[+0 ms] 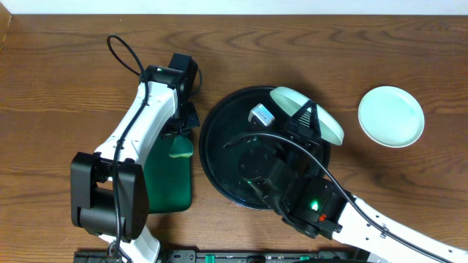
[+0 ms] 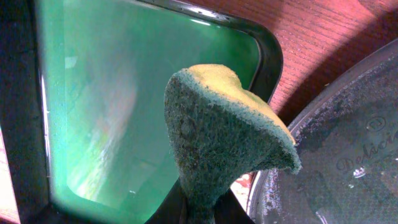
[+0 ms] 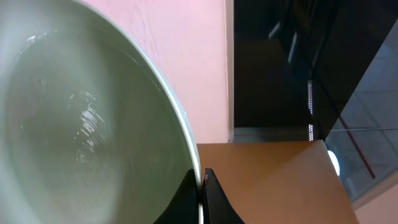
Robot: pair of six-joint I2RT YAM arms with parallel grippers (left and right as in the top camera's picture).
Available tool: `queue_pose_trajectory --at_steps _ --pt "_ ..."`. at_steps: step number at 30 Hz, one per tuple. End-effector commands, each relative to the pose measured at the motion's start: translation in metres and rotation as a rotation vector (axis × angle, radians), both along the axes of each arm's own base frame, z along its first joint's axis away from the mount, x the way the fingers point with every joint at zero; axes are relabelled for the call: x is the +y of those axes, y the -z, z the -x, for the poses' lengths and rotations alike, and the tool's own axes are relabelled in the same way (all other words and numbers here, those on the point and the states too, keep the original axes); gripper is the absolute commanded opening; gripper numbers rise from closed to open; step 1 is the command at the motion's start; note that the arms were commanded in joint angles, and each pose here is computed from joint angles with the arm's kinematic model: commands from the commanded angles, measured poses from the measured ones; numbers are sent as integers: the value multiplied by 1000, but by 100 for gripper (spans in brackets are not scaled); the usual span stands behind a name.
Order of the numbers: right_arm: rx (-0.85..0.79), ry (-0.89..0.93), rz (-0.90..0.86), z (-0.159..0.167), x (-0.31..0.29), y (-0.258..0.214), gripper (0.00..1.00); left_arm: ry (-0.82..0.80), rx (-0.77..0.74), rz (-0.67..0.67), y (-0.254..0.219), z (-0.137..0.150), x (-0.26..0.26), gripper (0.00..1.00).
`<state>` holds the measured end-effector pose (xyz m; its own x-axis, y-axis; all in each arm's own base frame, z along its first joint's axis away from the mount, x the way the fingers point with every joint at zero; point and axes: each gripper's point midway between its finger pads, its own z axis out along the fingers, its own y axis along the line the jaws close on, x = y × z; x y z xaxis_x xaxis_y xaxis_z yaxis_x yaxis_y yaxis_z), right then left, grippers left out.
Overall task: Clean dirty plates on tray and stack at the side
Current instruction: 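Lift the cleaned plate with the right gripper and carry it rightward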
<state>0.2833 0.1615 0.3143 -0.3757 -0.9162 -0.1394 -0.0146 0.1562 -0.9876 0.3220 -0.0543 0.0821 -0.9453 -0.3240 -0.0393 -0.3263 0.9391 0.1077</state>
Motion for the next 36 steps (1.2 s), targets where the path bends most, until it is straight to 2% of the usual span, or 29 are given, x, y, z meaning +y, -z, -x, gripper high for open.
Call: queue_pose_trajectory --at_steps 1,23,26,27,29,31,34,36 --pt "-12 17 20 2 3 -5 1 11 14 -4 2 2 2 7" --pt "-18 20 6 1 5 -2 1 11 20 -6 2 3 2 7" --pt "-39 24 -45 1 5 -2 1 11 20 -6 2 3 2 7" --pt "-67 28 -117 1 5 -2 1 11 20 -6 2 3 2 7" --pt "-160 33 -412 -1 6 4 1 11 20 -6 2 3 2 7" --pt "-164 10 -602 -2 12 17 1 11 20 -6 2 4 2 7" --pt "14 -50 -878 0 38 58 1 11 24 -7 2 5 2 7" --pt "149 -20 -1054 6 48 86 1 23 28 -7 2 5 3 7"
